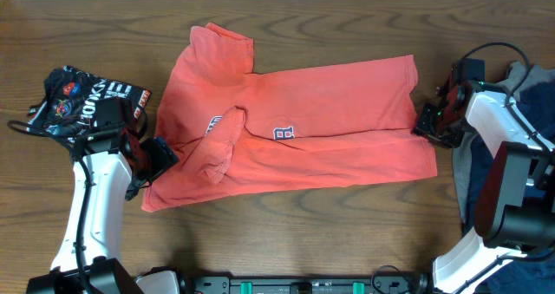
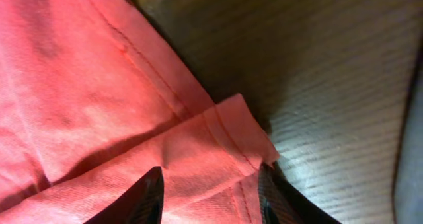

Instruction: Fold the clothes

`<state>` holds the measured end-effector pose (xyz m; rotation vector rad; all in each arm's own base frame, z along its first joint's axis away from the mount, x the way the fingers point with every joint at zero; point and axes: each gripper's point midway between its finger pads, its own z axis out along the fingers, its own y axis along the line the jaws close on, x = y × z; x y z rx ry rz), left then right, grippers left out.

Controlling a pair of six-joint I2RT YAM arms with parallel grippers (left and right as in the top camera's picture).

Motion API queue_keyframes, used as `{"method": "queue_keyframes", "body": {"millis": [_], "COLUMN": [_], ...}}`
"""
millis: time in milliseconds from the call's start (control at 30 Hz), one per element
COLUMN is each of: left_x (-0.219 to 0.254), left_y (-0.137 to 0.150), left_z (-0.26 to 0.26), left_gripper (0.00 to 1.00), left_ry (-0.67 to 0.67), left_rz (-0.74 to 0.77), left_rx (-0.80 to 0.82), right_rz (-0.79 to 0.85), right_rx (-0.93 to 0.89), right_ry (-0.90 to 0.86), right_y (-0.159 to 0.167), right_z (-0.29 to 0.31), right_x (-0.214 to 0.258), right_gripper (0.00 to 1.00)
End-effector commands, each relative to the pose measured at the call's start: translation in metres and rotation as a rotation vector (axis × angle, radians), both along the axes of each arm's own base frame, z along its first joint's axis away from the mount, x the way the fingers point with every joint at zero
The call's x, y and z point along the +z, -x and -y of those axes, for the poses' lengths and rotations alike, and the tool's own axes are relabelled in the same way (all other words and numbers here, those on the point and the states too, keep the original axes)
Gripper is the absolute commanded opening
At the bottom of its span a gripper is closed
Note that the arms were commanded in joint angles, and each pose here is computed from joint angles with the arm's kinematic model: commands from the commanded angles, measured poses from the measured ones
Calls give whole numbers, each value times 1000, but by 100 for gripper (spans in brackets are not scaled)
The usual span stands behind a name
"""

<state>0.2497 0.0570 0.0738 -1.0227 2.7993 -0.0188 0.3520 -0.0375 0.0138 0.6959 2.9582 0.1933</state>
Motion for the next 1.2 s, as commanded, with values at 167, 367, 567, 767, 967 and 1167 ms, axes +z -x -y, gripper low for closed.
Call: {"method": "queue_keyframes", "body": {"millis": [167,367,567,767,967,1167], "left_x": [5,5,5,5,5,6], "left_y": [-3,-3,-3,-3,-3,-8], "left_z": [0,0,0,0,0,-1], "left_gripper": [84,84,84,83,83,83], "left_ry": [-7,-7,-7,-7,-7,-11], "left_rz": [13,13,12,12,13,33], "left_rx": [-20,-19,-20,-19,-19,-19], "right_rz": [19,11,24,68,111,294], "right_rx": [-59,-56,-51,-31,-12,31], "right_ry": [80,78,68,40,41,-112], "right_y": [2,6,6,-3,-14,-55], "right_z": [22,21,17,7,1,-24], "right_x": [13,4,-1,-4,-1,18], "right_gripper": [47,45,44,33,1,1]}}
